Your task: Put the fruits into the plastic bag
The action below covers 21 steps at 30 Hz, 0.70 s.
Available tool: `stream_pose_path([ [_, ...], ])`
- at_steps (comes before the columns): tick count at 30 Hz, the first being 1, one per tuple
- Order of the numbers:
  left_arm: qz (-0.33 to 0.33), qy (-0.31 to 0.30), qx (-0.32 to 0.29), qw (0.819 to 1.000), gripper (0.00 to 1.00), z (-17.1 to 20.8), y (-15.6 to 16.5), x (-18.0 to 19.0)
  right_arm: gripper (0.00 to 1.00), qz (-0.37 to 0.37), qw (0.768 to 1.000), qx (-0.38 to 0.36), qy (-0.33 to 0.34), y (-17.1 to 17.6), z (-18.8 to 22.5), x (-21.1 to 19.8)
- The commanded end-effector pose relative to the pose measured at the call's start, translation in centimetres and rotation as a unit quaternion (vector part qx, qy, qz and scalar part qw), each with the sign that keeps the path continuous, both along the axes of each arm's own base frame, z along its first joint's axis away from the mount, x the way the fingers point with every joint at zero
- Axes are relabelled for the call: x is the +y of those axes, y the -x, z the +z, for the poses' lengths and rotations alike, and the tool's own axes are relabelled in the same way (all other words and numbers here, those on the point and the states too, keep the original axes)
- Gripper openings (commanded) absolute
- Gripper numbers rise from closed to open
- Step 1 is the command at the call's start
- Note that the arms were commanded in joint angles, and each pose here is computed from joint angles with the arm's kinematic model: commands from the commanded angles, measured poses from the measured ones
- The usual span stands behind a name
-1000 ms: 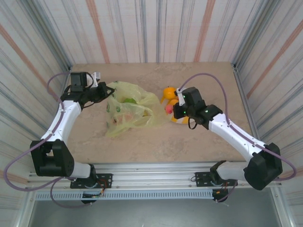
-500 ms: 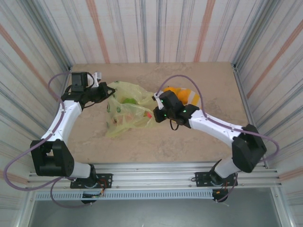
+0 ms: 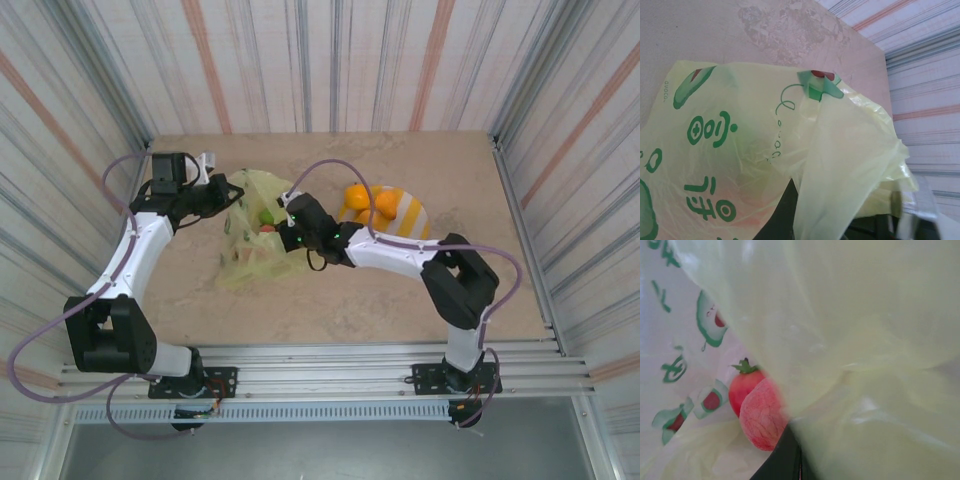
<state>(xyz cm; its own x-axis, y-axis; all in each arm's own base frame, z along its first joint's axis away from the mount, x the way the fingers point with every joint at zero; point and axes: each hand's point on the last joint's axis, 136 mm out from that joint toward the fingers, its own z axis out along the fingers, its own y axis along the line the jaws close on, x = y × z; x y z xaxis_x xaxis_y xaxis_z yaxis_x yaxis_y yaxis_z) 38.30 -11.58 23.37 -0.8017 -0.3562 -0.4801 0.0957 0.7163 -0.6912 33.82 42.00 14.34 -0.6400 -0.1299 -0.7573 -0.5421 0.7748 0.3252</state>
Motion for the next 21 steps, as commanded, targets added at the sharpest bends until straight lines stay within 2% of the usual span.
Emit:
stream_pose_path([
  [1, -0.014, 0.007, -0.005, 1.0, 0.0, 0.3, 0.4, -0.7, 0.05, -0.015, 1.0, 0.009, -0.021, -1.1, 0.3, 1.2],
  [5, -0.013, 0.007, -0.005, 1.0, 0.0, 0.3, 0.4, -0.6, 0.12, -0.001, 1.0, 0.021, -0.018, -0.8, -0.4, 1.4],
  [11, -0.012, 0.006, -0.004, 1.0, 0.0, 0.3, 0.4, -0.6, 0.29, 0.006, 0.999, 0.025, -0.019, -0.5, 0.0, 0.1],
  [21, -0.011, 0.004, -0.005, 1.0, 0.0, 0.3, 0.4, -0.5, 0.39, -0.019, 0.999, 0.013, -0.039, 0.1, 2.7, -4.2],
])
